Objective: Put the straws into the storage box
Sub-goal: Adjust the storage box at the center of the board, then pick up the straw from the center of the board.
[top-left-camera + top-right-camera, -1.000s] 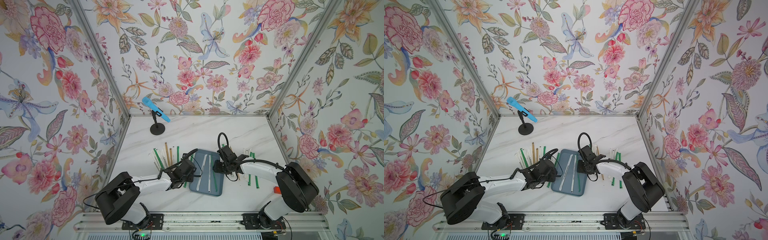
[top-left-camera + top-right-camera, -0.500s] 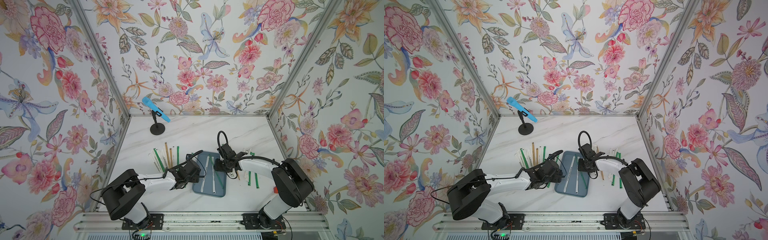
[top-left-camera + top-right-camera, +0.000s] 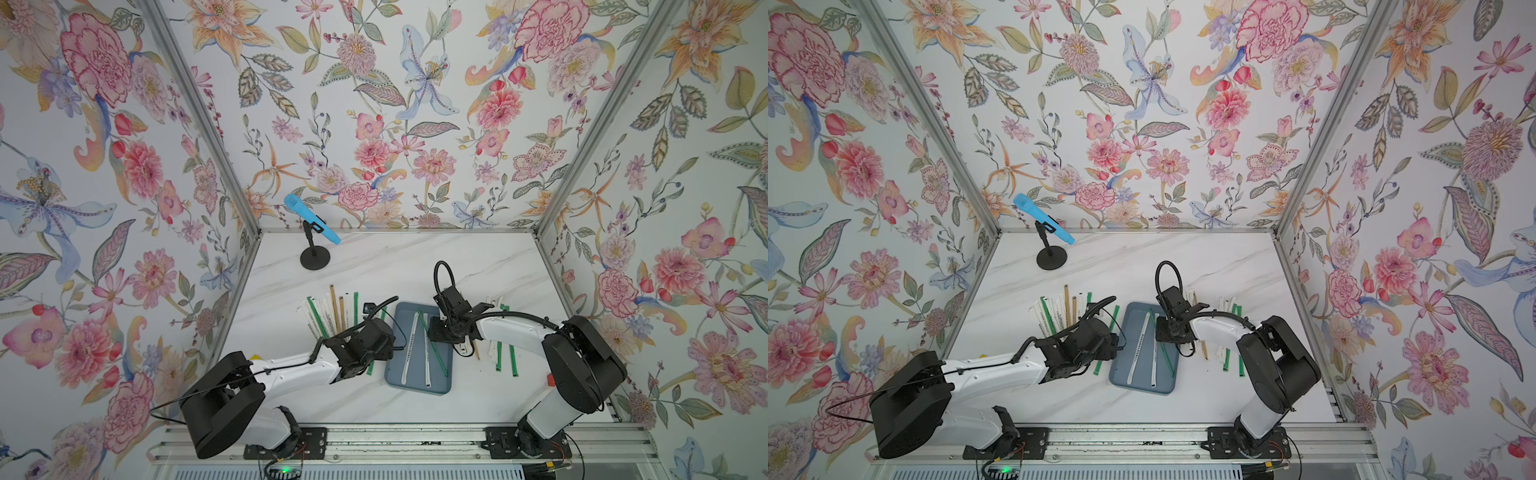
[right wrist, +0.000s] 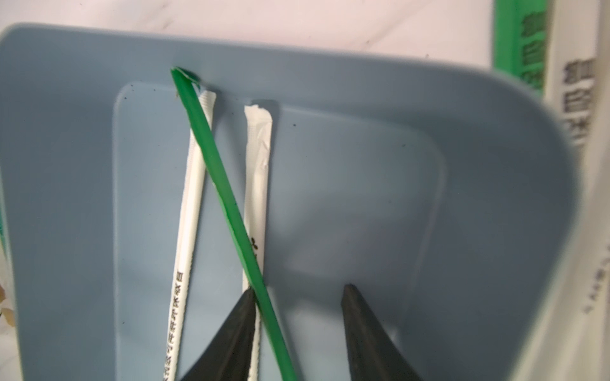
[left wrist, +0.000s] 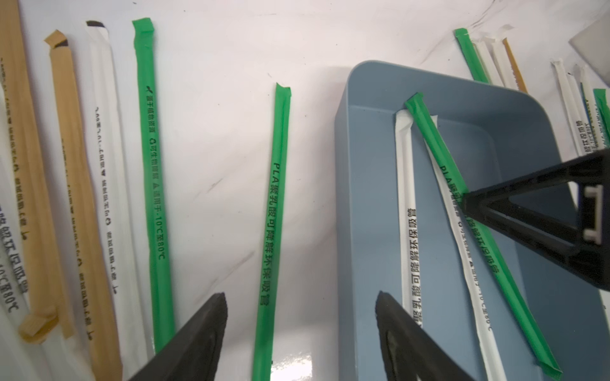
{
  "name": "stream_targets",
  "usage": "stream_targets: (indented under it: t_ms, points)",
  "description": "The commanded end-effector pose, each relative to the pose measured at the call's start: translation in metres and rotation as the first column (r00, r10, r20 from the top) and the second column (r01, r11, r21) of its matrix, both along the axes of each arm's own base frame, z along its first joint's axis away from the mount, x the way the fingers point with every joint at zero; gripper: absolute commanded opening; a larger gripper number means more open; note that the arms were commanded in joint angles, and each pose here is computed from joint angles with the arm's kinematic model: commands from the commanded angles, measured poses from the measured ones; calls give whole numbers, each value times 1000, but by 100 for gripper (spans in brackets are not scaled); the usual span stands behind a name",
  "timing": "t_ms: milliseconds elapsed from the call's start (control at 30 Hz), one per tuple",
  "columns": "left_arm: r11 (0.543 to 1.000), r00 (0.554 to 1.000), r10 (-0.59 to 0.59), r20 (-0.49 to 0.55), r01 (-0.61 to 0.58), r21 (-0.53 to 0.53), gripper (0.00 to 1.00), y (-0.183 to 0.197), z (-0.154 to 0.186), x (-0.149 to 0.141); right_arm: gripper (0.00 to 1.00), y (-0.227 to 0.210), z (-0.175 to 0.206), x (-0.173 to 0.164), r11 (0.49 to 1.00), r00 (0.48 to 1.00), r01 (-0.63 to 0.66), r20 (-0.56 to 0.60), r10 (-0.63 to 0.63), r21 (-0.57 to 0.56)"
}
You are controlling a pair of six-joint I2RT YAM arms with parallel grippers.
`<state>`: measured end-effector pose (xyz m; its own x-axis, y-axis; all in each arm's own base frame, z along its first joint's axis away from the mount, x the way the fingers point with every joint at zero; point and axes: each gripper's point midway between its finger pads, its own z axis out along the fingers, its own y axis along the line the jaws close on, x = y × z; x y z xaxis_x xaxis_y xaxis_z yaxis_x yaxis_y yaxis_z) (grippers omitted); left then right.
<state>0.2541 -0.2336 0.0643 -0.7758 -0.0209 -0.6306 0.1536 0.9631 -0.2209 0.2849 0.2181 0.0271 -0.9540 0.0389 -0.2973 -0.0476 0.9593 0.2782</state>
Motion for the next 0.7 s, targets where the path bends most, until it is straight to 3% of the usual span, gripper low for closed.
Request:
stream_targets:
  t_ms: [0, 400, 667]
  points:
    - [997, 999, -2, -54, 6, 82, 72, 15, -22, -7, 45, -12, -11, -8, 998, 999, 0, -40, -2, -69]
    - [990, 992, -36, -124, 52, 133, 57, 13, -56, -10, 46, -13, -5, -5, 998, 1000, 10, -25, -12, -59]
    - [978, 980, -41, -193, 79, 192, 28, 18, -82, -17, 47, -12, -4, -5, 998, 1000, 12, -23, -13, -55]
